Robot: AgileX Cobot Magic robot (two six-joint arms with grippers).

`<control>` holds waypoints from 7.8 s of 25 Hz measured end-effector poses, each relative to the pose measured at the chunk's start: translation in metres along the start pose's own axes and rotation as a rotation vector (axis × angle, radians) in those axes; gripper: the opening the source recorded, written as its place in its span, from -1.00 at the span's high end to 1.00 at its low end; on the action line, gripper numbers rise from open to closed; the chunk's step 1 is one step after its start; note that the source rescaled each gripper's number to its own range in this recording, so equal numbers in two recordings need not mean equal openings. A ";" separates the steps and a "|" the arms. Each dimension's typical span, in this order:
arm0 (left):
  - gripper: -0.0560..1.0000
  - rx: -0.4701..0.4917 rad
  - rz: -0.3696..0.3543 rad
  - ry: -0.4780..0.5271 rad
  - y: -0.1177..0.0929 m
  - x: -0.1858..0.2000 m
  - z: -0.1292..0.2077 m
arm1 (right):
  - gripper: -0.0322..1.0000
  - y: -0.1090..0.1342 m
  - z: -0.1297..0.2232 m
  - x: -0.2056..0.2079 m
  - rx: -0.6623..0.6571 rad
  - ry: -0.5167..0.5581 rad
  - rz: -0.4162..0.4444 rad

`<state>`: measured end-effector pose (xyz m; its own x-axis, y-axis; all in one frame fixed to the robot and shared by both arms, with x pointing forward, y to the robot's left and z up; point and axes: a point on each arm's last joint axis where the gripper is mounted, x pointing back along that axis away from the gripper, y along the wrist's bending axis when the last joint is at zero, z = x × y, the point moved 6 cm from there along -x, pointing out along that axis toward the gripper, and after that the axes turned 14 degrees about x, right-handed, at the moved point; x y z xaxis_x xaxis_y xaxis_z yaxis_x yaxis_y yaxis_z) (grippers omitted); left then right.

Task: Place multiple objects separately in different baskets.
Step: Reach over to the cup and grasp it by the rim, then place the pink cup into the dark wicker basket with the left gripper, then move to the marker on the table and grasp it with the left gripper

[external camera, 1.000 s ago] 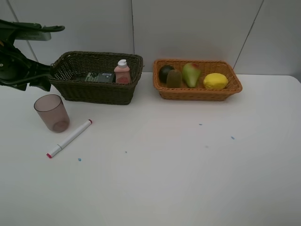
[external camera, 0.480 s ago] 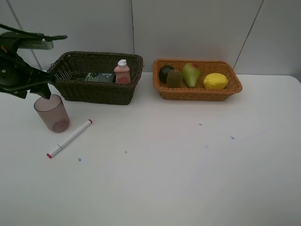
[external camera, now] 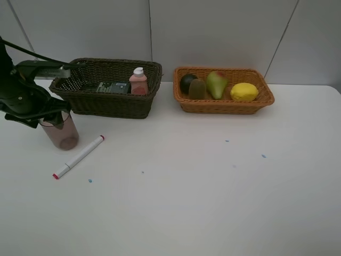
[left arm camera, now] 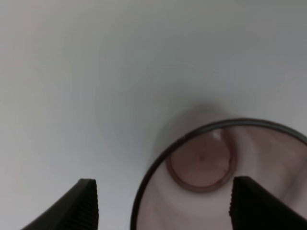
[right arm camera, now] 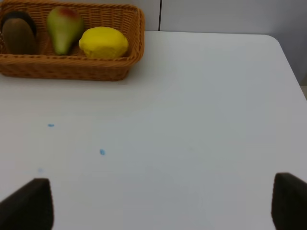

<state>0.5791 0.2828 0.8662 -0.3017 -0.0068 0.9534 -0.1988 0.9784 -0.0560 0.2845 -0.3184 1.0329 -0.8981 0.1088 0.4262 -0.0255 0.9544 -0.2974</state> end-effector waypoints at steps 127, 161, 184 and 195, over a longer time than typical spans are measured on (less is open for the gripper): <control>-0.99 0.000 0.128 -0.387 -0.042 0.131 -0.152 | -0.99 0.000 0.000 0.000 -0.001 0.000 -0.001; -1.00 -0.494 0.090 0.074 -0.079 0.154 0.021 | -0.99 0.000 0.000 0.000 0.000 0.000 0.000; -1.00 -0.520 0.039 0.118 -0.060 0.067 0.055 | -0.99 0.000 0.000 0.000 0.000 0.000 0.000; -1.00 -0.522 0.032 0.150 -0.058 0.029 0.050 | -0.99 0.000 0.000 0.000 0.000 0.000 0.000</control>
<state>0.5349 0.2158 0.8822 -0.1557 0.0170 0.9877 0.3093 0.9504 0.0324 0.2845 -0.3184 1.0329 -0.8981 0.1087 0.4262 -0.0256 0.9545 -0.2973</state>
